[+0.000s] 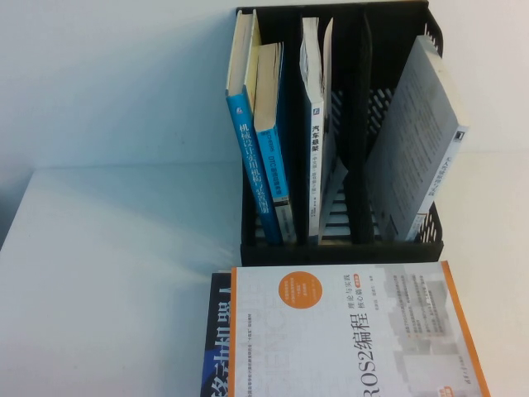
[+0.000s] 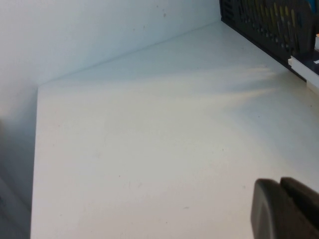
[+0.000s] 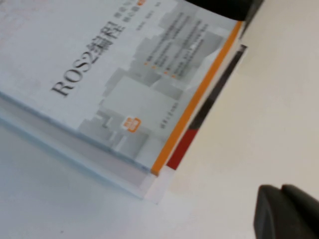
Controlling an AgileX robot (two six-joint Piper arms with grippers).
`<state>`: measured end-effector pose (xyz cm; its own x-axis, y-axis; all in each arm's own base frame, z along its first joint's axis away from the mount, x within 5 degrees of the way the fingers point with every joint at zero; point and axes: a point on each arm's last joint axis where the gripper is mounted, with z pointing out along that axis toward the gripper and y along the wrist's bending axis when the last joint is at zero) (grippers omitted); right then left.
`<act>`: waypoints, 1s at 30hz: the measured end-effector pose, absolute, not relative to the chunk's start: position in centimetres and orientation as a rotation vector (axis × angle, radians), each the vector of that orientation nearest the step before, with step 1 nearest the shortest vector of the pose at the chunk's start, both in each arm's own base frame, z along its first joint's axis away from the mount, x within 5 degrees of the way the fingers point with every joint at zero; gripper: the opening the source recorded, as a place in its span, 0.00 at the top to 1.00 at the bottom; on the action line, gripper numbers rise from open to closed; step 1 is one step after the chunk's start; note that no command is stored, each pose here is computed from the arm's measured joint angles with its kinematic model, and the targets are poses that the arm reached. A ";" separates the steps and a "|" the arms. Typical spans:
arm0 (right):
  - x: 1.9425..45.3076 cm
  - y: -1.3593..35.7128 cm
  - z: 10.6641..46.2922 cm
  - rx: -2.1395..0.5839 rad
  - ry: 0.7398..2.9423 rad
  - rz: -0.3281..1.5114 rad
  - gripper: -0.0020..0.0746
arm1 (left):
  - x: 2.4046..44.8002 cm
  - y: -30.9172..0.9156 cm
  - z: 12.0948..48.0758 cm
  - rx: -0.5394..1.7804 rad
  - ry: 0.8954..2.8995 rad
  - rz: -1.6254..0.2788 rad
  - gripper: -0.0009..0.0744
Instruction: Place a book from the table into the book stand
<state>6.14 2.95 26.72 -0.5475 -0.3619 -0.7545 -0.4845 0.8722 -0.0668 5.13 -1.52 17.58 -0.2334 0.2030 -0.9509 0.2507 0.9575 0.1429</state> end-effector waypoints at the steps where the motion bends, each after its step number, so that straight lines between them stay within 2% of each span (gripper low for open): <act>1: 6.2 2.8 26.7 -0.577 2.213 0.177 0.98 | 5.1 -1.5 17.6 0.335 1.818 -0.045 0.99; 10: 5.2 0.9 27.3 -0.314 2.161 0.072 0.98 | 5.1 -1.5 17.6 0.339 1.818 -0.041 0.99; 13: 4.9 -0.2 27.6 -0.221 2.018 -0.044 0.98 | 5.1 -1.5 17.6 0.339 1.818 -0.041 0.99; 16: 5.0 -0.5 27.0 -0.099 1.851 -0.082 0.98 | 5.1 -1.5 17.6 0.339 1.818 -0.041 0.99; 19: 5.5 -0.4 24.6 0.019 1.754 -0.038 0.98 | 5.1 -1.5 17.6 0.339 1.818 -0.041 0.99; 24: 5.5 -0.2 18.2 0.198 1.798 0.111 0.98 | 5.1 -1.5 17.6 0.339 1.818 -0.041 0.99; 30: 5.2 -0.1 17.0 0.097 1.898 0.025 0.98 | 5.1 -1.5 17.6 0.339 1.818 -0.041 0.99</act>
